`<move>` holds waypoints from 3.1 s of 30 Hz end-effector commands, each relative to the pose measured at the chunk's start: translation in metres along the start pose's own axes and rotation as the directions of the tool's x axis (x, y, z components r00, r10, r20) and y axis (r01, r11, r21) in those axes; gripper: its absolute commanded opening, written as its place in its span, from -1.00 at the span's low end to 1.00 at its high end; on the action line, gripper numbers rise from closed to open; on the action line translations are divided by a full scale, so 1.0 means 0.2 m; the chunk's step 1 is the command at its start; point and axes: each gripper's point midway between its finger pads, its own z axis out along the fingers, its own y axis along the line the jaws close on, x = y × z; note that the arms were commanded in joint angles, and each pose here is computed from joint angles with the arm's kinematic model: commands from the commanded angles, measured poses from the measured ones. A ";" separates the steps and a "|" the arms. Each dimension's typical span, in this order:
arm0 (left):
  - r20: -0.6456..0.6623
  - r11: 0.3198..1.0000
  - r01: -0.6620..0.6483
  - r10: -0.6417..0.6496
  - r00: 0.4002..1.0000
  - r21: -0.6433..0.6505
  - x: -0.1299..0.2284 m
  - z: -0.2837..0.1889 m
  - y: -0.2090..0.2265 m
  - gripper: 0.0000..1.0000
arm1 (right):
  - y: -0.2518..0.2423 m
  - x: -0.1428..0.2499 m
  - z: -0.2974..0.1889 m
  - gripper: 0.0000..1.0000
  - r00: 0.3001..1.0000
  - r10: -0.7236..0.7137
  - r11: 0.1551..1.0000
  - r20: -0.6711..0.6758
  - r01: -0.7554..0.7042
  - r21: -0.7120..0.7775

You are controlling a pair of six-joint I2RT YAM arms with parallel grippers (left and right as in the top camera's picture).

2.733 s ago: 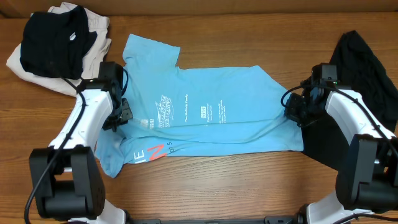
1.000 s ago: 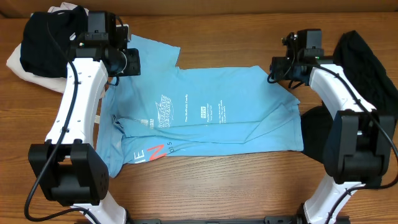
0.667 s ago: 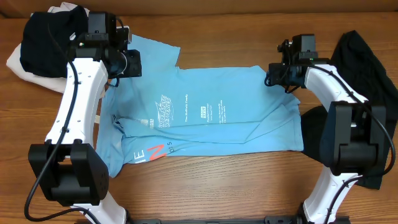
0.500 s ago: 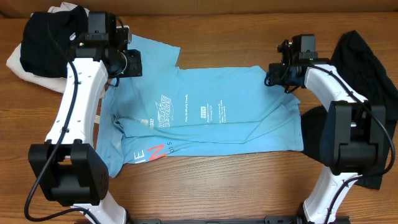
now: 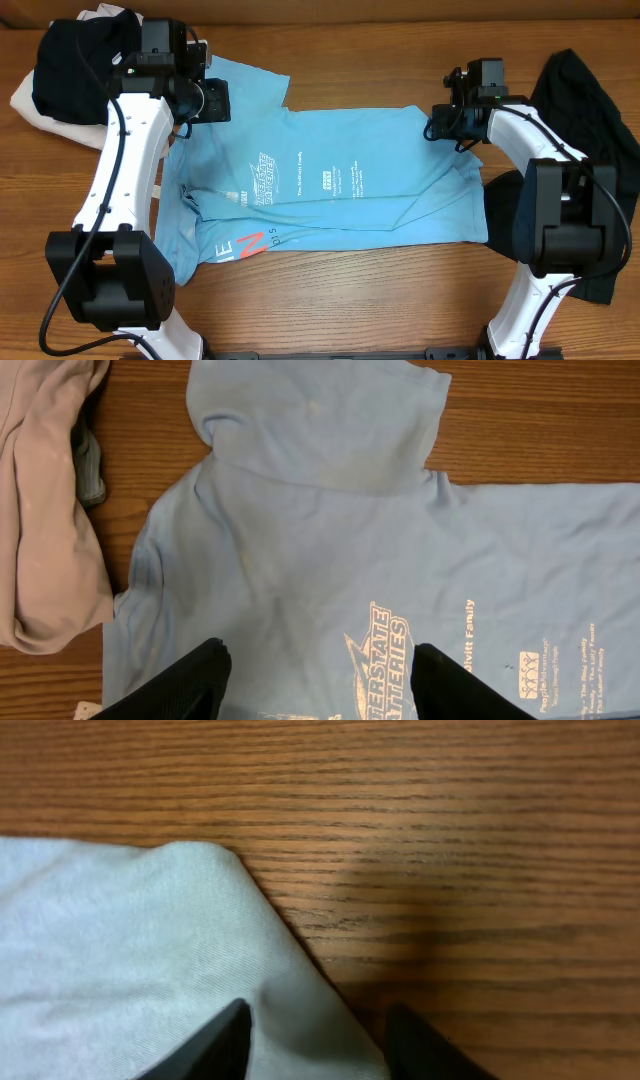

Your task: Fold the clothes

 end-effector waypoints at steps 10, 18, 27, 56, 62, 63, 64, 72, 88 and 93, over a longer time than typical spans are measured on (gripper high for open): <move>0.002 1.000 -0.013 0.013 1.000 0.009 -0.01 0.01 -0.01 0.29 | 0.01 0.04 0.05 -0.28 1.000 0.004 1.000 -0.018 -0.004 -0.017; 0.001 1.000 -0.013 0.013 1.000 0.009 -0.01 0.01 -0.01 0.34 | 0.00 0.07 0.10 -0.32 0.999 0.009 1.000 -0.044 -0.010 -0.019; 0.001 1.000 -0.013 0.013 1.000 0.009 -0.01 0.01 -0.01 0.35 | 0.00 0.04 0.09 -0.92 1.000 0.009 1.000 -0.019 -0.009 -0.020; -0.005 1.000 -0.013 0.013 1.000 0.008 0.00 0.01 -0.01 0.42 | 0.84 0.54 -0.29 -0.39 0.860 -0.223 0.975 -0.460 0.198 -0.102; -0.005 1.000 -0.013 0.013 1.000 0.008 0.00 0.01 -0.01 0.43 | 0.67 0.30 -0.36 0.02 0.928 -0.123 0.992 -0.352 0.105 -0.068; -0.005 1.000 -0.013 0.013 1.000 0.008 0.00 0.01 -0.01 0.43 | 0.62 0.28 -0.36 0.07 0.932 -0.099 0.995 -0.348 0.084 -0.058; -0.005 1.000 -0.013 0.013 1.000 0.008 0.00 0.01 -0.01 0.43 | 0.57 0.27 -0.35 0.08 0.933 -0.078 0.997 -0.351 0.065 -0.049; -0.005 1.000 -0.012 0.012 1.000 0.007 0.00 0.01 -0.01 0.43 | 0.47 0.41 -0.27 0.08 0.910 -0.010 0.993 -0.414 -0.041 -0.115; -0.002 1.000 -0.013 0.013 1.000 0.009 -0.01 0.01 -0.01 0.43 | 0.48 0.42 -0.12 -0.31 0.938 0.030 0.984 -0.345 -0.088 -0.154; -0.002 1.000 -0.013 0.013 1.000 0.009 -0.01 0.01 -0.01 0.43 | 0.49 0.39 -0.11 -0.37 0.945 0.041 0.983 -0.325 -0.096 -0.155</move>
